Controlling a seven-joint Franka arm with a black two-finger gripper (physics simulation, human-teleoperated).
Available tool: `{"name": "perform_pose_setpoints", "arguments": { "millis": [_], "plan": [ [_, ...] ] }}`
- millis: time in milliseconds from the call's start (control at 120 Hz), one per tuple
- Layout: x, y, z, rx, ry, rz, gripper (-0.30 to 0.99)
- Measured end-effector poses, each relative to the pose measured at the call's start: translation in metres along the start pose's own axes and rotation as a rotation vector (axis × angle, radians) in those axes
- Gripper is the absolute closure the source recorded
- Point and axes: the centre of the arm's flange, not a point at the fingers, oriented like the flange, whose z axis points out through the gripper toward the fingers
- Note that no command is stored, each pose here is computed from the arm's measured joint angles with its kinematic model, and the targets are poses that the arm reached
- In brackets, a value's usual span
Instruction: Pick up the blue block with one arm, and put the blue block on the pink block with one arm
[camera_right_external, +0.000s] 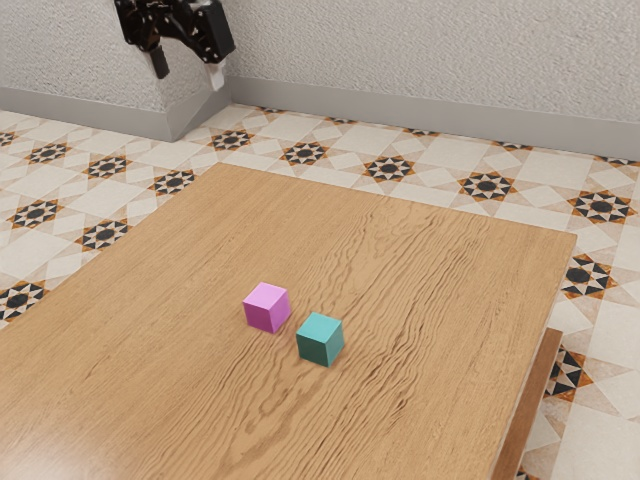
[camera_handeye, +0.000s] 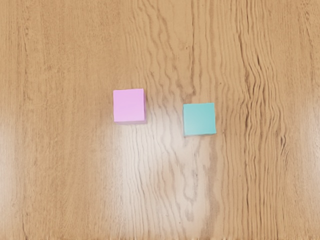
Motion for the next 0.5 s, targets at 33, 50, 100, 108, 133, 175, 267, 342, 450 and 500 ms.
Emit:
{"name": "perform_pose_setpoints", "arguments": {
  "millis": [33, 50, 100, 108, 133, 175, 267, 342, 450, 500],
  "plan": [
    [0.005, 0.003, 0.008, 0.000, -0.015, 0.007, 0.00],
    [0.009, 0.006, 0.015, 0.000, -0.025, 0.012, 0.00],
    [0.020, 0.013, 0.031, -0.002, -0.046, 0.025, 0.00],
    [0.022, 0.014, 0.033, -0.002, -0.047, 0.027, 0.00],
    [0.024, 0.016, 0.036, -0.002, -0.050, 0.031, 0.00],
    [0.027, 0.017, 0.039, -0.003, -0.048, 0.035, 0.00],
    [0.033, 0.025, 0.045, -0.009, -0.040, 0.050, 0.00],
    [0.037, 0.033, 0.066, -0.008, -0.064, 0.068, 0.00],
    [0.022, 0.057, 0.125, 0.012, -0.116, 0.110, 0.00],
    [0.016, 0.073, 0.152, 0.009, -0.124, 0.138, 0.00]
  ]
}}
